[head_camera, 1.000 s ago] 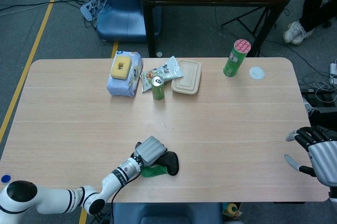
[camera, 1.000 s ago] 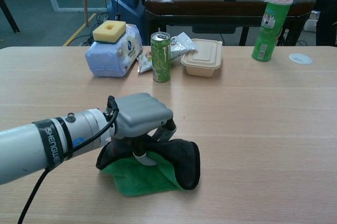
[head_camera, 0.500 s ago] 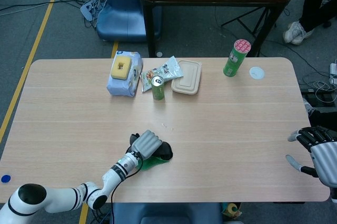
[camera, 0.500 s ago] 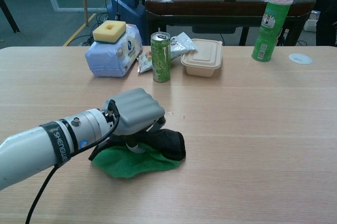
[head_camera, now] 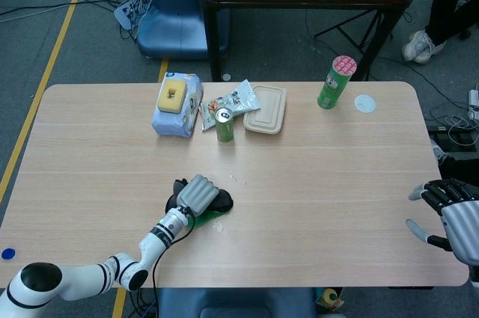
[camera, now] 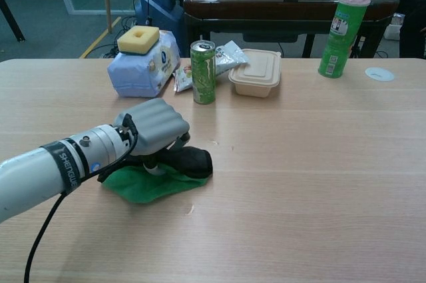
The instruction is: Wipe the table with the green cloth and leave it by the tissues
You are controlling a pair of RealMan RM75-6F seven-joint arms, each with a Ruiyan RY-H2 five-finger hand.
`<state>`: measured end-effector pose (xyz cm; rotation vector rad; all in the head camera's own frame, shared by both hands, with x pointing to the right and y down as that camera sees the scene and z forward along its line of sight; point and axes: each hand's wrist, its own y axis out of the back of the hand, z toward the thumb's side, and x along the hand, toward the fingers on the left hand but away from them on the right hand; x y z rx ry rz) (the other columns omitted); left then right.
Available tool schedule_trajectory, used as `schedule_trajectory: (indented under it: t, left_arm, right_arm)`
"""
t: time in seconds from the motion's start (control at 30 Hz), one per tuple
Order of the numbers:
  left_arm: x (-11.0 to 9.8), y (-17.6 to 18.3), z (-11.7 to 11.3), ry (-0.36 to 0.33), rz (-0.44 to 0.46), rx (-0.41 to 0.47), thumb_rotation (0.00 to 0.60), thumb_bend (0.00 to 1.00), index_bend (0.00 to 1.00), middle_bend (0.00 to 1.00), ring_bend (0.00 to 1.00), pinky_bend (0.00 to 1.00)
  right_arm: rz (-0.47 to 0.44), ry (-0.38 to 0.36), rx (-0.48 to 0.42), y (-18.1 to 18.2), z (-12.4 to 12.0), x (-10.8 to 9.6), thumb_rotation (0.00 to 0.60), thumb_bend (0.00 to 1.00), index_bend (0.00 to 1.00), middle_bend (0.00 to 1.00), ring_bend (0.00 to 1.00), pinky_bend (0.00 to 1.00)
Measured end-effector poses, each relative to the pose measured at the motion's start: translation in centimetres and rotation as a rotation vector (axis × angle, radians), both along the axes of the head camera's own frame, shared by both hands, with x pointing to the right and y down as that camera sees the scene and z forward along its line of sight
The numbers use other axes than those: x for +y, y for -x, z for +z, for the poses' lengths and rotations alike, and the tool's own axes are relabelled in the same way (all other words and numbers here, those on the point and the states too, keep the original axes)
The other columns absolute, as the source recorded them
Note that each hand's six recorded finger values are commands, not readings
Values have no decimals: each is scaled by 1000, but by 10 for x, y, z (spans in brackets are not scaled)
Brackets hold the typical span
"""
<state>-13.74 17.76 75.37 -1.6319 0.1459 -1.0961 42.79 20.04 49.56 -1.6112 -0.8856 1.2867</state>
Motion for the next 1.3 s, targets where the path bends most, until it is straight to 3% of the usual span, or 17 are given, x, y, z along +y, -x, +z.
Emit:
schedule_trajectory:
  t: [0.43, 0.63, 0.8, 1.07, 1.2, 1.3]
  left_arm:
    - [63, -31, -22, 93, 157, 102, 600, 194, 619, 623, 600, 692]
    - [77, -36, -28, 108, 192, 130, 600, 194, 620, 626, 601, 691]
    - [68, -30, -20, 58, 204, 89, 600, 194, 621, 627, 601, 688]
    - [30, -4, -3, -50, 166, -10, 600, 193, 623, 628, 601, 686]
    - [11, 13, 3, -77, 120, -54, 600, 194, 623, 628, 601, 686]
    - [8, 19, 3, -63, 94, -56, 600, 194, 623, 628, 601, 686]
  right_arm:
    - [0, -1, 3, 1, -1, 0, 600, 296, 427, 392, 276, 248]
    - [1, 1, 3, 0, -1, 0, 600, 296, 426, 392, 276, 248]
    - [5, -2, 4, -1, -2, 1, 600, 296, 426, 392, 276, 248]
    - [4, -3, 0, 0, -1, 0, 600, 296, 426, 393, 276, 248]
    - [0, -1, -1, 1, 0, -1, 600, 296, 427, 393, 276, 248]
    - [-1, 0, 0, 1, 0, -1, 600, 296, 427, 393, 276, 248]
